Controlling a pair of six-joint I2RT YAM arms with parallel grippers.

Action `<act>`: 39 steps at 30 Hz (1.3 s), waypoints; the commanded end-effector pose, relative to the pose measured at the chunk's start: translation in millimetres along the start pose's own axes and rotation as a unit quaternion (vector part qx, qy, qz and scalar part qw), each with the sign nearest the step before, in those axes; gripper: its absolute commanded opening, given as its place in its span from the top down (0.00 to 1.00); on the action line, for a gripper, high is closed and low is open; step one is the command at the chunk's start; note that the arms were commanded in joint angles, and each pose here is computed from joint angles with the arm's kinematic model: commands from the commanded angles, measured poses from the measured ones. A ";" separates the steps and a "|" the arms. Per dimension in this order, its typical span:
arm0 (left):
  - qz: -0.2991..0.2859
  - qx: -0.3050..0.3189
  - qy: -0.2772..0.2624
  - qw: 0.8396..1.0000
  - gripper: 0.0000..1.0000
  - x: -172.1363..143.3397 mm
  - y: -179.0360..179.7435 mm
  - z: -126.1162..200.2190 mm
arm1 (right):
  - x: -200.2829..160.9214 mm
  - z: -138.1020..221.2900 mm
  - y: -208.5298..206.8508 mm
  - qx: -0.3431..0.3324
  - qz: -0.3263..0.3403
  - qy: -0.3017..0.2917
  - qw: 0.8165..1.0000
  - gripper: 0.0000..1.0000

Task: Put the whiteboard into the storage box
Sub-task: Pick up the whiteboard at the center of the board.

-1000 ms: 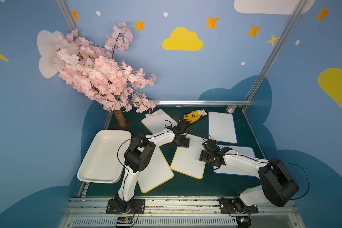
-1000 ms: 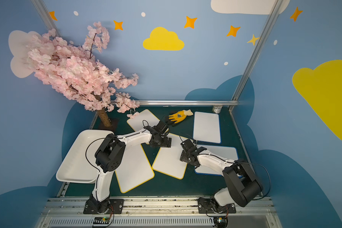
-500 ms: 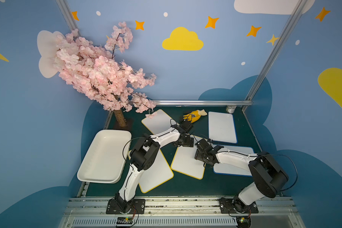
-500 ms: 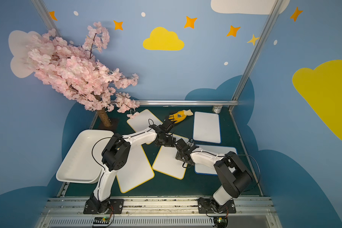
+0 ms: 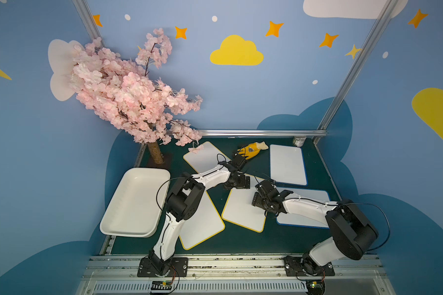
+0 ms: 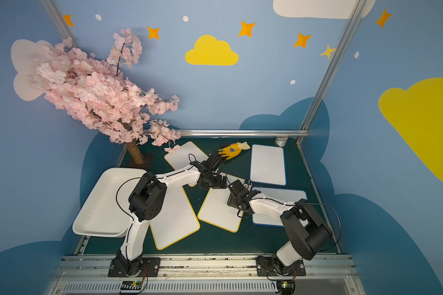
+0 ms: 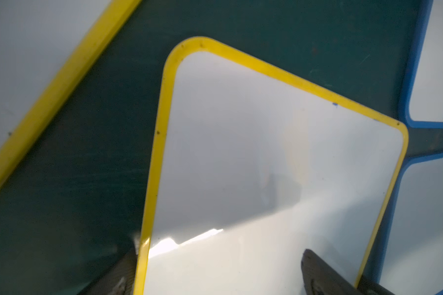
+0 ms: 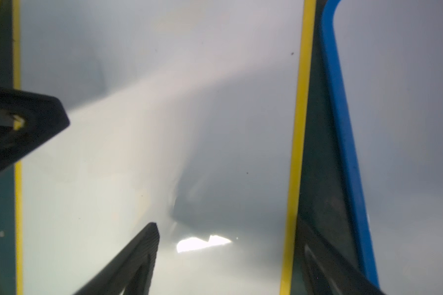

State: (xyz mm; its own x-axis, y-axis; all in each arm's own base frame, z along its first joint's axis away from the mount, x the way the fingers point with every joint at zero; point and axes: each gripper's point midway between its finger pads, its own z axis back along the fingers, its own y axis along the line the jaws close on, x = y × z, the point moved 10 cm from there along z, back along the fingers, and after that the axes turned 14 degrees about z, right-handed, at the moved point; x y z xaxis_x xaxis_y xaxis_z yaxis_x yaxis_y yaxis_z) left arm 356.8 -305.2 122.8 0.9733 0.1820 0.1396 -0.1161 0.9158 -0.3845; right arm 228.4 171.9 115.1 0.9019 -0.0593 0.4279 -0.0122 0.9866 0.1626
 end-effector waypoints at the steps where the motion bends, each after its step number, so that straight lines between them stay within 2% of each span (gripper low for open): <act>1: 0.017 -0.043 0.128 0.991 0.00 -38.8 7.0 -45.4 | -0.2 2.3 21.2 0.176 -0.042 0.036 0.983 0.17; 4: 0.023 -0.044 0.129 0.990 0.00 -38.6 13.2 -45.5 | -1.8 6.0 8.7 0.211 -0.092 0.056 0.972 0.17; 11: 0.033 -0.046 0.127 0.990 0.00 -36.6 23.3 -44.7 | -8.3 3.4 -22.8 0.270 -0.225 0.094 0.931 0.17; 15: 0.037 -0.043 0.127 0.990 0.00 -36.3 27.5 -46.0 | -16.3 -0.6 -37.0 0.269 -0.276 0.117 0.915 0.17; 18: 0.043 -0.041 0.125 0.990 0.00 -34.9 32.1 -46.7 | -22.6 -1.1 -48.2 0.258 -0.303 0.114 0.910 0.17; 24: 0.051 -0.044 0.120 0.991 0.00 -31.1 37.2 -45.1 | -28.6 2.0 -63.8 0.262 -0.368 0.109 0.886 0.16; 28: 0.058 -0.041 0.117 0.991 0.00 -29.6 41.9 -45.1 | -21.9 10.5 -70.0 0.261 -0.356 0.077 0.894 0.16; 33: 0.067 -0.041 0.113 0.990 0.00 -26.0 48.2 -43.4 | -8.3 19.8 -72.3 0.282 -0.303 0.014 0.910 0.17; 39: 0.069 -0.041 0.111 0.991 0.00 -25.3 49.6 -41.9 | 6.4 28.9 -66.2 0.341 -0.241 -0.057 0.907 0.23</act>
State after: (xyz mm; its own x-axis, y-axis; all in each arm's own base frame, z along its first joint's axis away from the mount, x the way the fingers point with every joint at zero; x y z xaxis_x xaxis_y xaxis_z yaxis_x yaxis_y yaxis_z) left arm 363.0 -284.1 122.2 0.9686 0.2400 0.0655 -0.1608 0.8050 -0.5711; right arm 213.5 95.7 112.0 0.8215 -0.5597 0.1088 0.2691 0.5488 0.7914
